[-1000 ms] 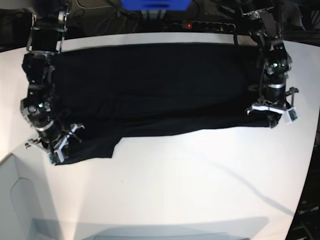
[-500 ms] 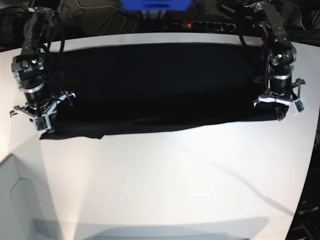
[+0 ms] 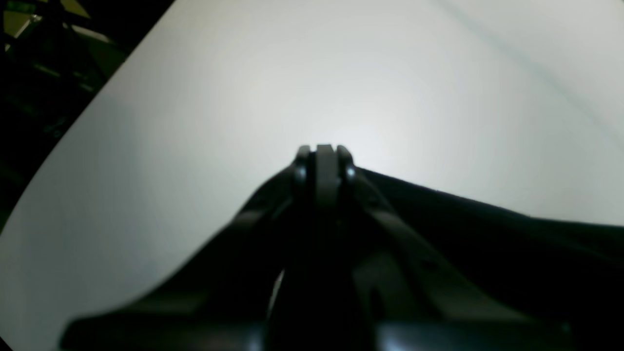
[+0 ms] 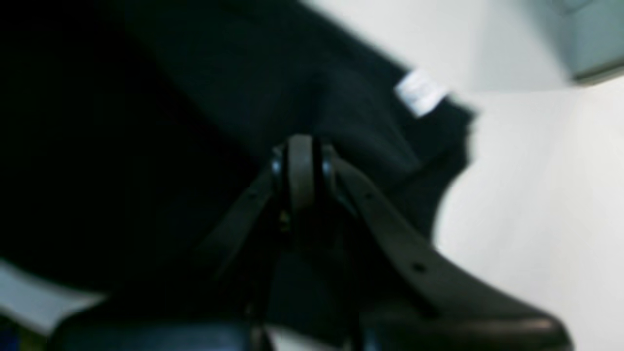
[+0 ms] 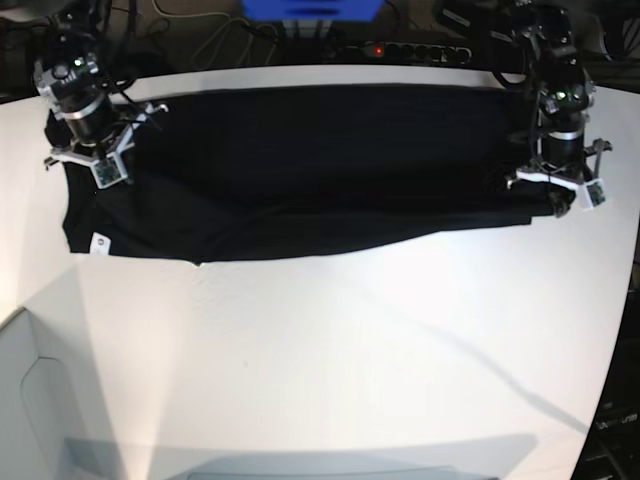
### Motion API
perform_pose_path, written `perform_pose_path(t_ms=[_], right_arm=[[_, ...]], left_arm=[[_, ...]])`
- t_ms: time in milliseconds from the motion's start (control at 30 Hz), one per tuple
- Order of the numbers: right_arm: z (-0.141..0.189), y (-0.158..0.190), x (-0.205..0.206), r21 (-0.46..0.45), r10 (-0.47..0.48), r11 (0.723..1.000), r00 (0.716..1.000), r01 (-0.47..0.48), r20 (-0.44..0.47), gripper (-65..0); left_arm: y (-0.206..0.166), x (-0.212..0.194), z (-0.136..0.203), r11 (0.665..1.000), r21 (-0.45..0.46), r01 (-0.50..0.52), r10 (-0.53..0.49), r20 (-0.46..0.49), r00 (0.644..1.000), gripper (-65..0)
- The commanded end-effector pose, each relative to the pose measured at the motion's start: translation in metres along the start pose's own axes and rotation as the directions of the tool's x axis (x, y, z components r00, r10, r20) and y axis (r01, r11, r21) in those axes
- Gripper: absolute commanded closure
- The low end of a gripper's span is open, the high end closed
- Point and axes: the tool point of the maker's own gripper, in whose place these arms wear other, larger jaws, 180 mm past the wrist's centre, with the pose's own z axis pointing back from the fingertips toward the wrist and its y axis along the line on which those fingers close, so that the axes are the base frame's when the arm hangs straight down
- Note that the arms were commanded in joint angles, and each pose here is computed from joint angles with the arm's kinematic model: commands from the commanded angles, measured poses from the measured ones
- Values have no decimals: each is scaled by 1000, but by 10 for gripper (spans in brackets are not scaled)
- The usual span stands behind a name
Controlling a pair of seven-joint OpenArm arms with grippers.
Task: Fold the T-shirt properly
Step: 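Pull the folded shirt edges toward the robot with both grippers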
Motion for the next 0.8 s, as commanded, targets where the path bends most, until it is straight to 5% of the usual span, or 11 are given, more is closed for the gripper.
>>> perform_pose_path(t_ms=[0,133,500,767], right_arm=[[6,-1,8,11,25,1000,999,-26,39,0],[13,1,-3,21,17,1000,1000,-17,25,0],[35,-62,-10,-175,-4,985,1000,5,8,0],[37,-56,-19,-183,-54,982,999,53,0,0]], left_arm=[[4,14,1,1000,7,21,-22,45,999,-1],[5,12,1,999,5,33,-33,41,999,-1],[5,7,3,999,1,43,-43,23,999,-1],[8,3,7,999,5,53,-53,12,999,-1]])
